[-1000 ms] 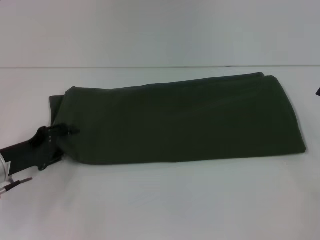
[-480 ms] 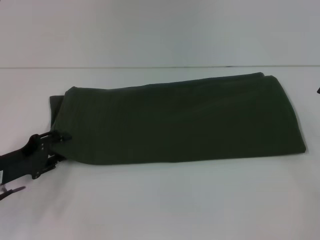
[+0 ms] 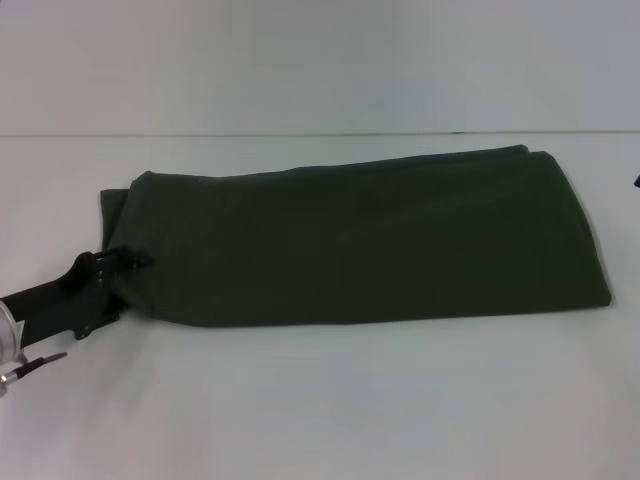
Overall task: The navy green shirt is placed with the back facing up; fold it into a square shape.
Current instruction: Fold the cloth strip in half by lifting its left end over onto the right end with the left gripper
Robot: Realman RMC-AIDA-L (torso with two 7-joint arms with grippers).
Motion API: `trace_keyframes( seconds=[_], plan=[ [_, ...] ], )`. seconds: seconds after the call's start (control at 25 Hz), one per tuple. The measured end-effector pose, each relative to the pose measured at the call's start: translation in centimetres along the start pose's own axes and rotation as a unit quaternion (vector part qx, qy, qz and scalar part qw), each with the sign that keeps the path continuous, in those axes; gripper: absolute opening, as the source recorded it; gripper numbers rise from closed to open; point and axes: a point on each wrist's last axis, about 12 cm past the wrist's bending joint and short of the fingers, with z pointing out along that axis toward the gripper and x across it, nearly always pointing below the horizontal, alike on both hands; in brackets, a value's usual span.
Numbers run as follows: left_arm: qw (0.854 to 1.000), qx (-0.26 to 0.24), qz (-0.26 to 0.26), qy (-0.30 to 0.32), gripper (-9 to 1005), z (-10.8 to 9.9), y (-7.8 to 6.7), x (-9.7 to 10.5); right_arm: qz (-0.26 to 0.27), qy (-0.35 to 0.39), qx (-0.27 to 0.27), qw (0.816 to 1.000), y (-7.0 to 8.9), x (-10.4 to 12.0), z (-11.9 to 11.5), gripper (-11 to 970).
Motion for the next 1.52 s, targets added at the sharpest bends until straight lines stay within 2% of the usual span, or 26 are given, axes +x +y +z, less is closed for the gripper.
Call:
trace_keyframes(
  seconds=[0.28, 0.68, 0.92, 1.12, 1.36, 1.52],
  plan=[
    [1.000, 0.016, 0.011, -0.001, 537, -0.5, -0.3, 0.0, 0.005, -0.006, -0.001, 1.000, -0.1, -0.1, -0.3, 607],
    [1.000, 0.014, 0.019, -0.001, 281, -0.5, -0.3, -0.1, 0.006, -0.008, -0.001, 1.000, -0.2, -0.1, -0.4, 606],
    [0.998, 0.025, 0.049, -0.020, 33, -1.2, -0.2, -0.7, 0.006, -0.009, 0.000, 1.000, -0.2, -0.1, -0.5, 606],
    [0.997, 0.010, 0.053, -0.061, 18, -2.8, 1.0, -1.8, 0.015, -0.015, 0.004, 1.000, -0.6, 0.0, -0.7, 606],
    [0.991, -0.002, 0.024, -0.129, 17, -5.9, 3.1, -2.9, 0.027, -0.022, 0.008, 0.999, -1.1, 0.1, -1.0, 607],
    [0.988, -0.013, 0.016, -0.151, 18, -6.8, 3.9, -3.2, 0.030, -0.022, 0.009, 0.999, -1.2, 0.2, -1.1, 606]
  ],
)
